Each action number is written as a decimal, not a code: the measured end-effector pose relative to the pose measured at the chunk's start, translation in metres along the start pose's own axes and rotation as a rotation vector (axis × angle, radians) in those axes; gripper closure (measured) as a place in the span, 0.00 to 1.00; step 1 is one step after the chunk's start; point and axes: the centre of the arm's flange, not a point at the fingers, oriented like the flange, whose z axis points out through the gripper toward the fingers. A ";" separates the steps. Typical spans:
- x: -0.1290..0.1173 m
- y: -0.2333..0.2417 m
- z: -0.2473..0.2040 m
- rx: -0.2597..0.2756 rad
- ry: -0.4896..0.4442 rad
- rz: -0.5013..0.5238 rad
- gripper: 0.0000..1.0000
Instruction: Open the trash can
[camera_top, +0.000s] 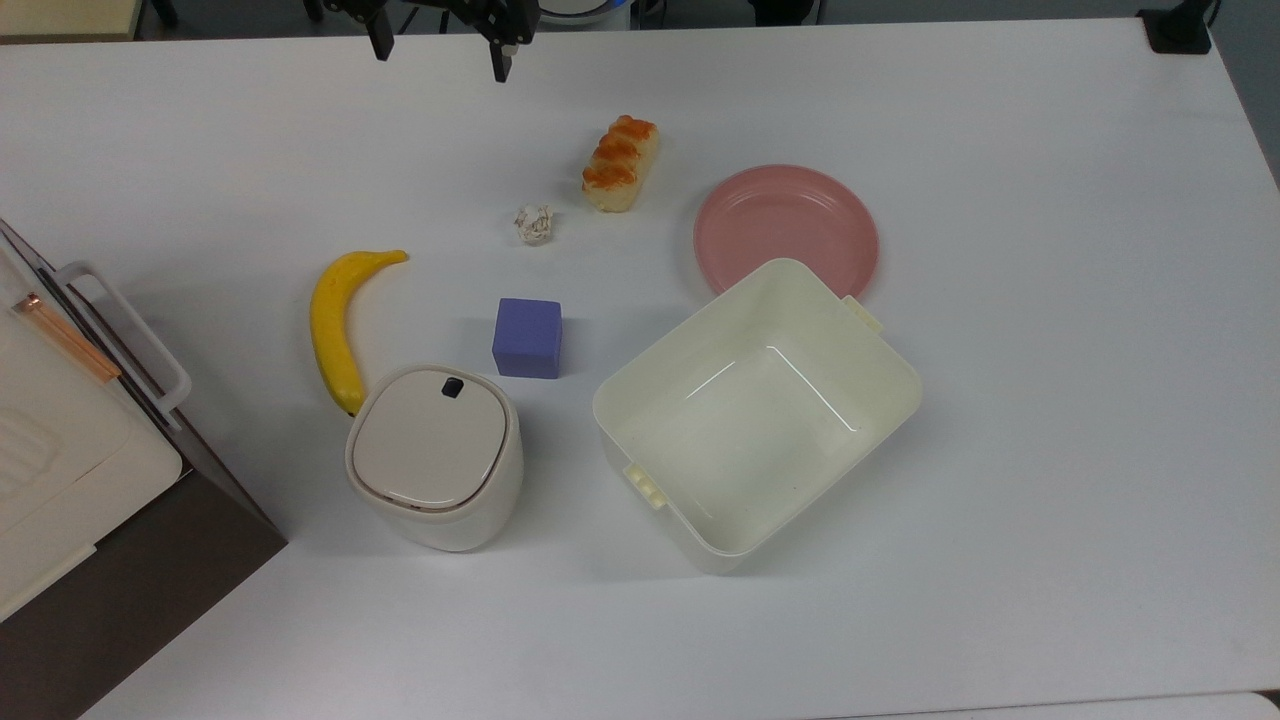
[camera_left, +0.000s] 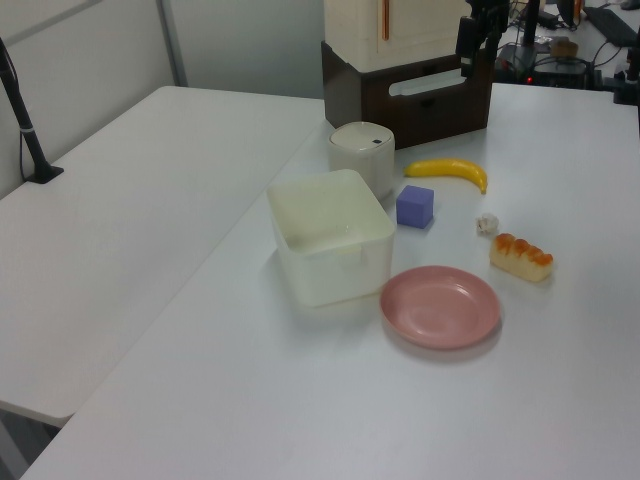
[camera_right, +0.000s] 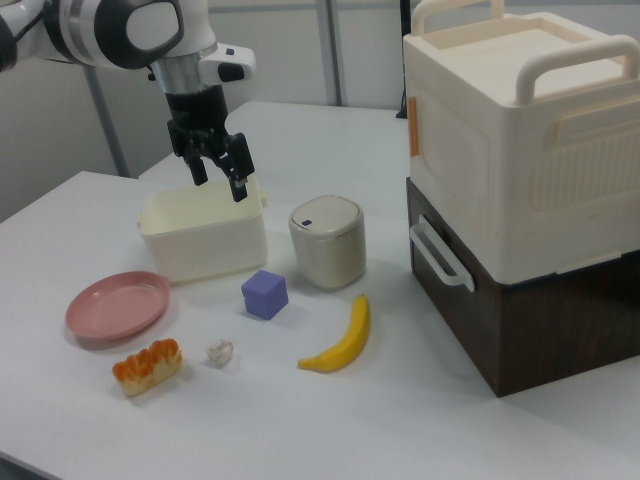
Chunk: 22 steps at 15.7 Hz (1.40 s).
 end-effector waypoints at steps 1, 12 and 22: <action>0.000 0.000 0.000 0.000 0.000 0.000 0.00; 0.000 0.001 -0.001 0.000 0.002 -0.037 0.00; 0.000 0.001 -0.001 0.000 0.002 -0.041 0.00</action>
